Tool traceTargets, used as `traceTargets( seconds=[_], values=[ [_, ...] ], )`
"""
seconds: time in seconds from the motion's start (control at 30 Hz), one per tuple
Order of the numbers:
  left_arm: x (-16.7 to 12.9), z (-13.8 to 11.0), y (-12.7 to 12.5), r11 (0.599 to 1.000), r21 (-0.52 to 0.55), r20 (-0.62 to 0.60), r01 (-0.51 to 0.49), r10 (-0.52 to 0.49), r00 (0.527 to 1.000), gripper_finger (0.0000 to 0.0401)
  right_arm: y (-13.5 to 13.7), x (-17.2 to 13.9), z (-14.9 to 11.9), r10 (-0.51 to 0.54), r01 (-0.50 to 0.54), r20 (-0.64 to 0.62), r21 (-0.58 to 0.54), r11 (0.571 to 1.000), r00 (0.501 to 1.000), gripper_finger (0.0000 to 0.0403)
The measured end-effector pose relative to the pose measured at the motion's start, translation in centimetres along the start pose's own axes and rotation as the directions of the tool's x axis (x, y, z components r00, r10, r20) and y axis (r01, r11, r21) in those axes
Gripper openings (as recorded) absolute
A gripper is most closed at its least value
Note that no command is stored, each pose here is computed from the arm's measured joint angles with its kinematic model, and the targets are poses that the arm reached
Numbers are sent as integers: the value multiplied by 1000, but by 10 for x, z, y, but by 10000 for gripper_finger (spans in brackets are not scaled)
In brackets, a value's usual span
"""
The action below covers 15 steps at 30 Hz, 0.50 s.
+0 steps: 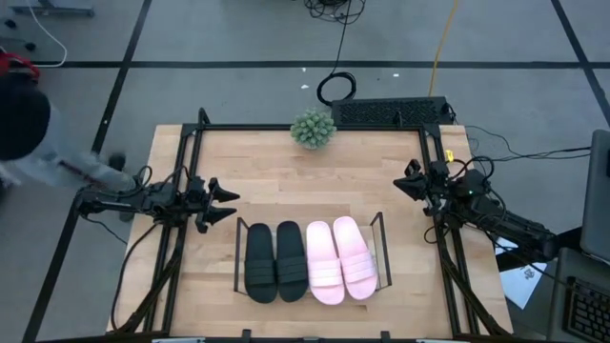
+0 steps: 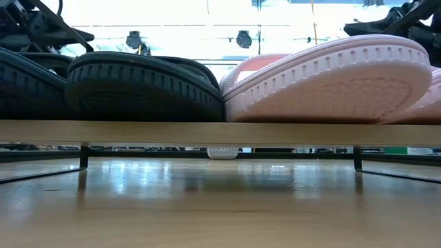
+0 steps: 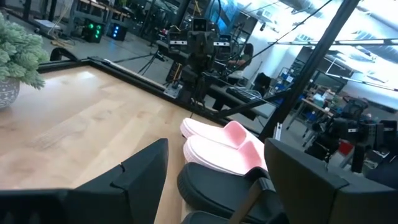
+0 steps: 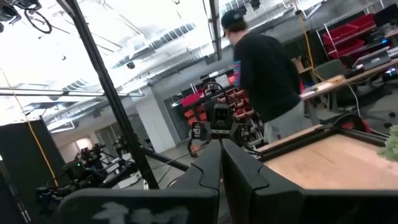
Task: Pick and place slides into the shelf
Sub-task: Return to Home Position
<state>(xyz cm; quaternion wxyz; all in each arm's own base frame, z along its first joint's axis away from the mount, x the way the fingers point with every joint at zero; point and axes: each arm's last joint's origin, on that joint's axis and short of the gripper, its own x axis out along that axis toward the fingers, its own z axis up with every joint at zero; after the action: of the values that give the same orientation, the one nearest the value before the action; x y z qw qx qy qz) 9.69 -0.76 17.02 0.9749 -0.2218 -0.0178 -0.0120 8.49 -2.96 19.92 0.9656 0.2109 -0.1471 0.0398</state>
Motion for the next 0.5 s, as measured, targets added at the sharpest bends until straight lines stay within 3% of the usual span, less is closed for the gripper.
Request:
traceTargets(
  seconds=[0.5],
  values=[
    [0, 0, 0, 1000, -5, -1, 0, 0, 1000, 267, 0, 0, 0, -1, 1, -1, 1, 1000, 1000, 4]
  ],
)
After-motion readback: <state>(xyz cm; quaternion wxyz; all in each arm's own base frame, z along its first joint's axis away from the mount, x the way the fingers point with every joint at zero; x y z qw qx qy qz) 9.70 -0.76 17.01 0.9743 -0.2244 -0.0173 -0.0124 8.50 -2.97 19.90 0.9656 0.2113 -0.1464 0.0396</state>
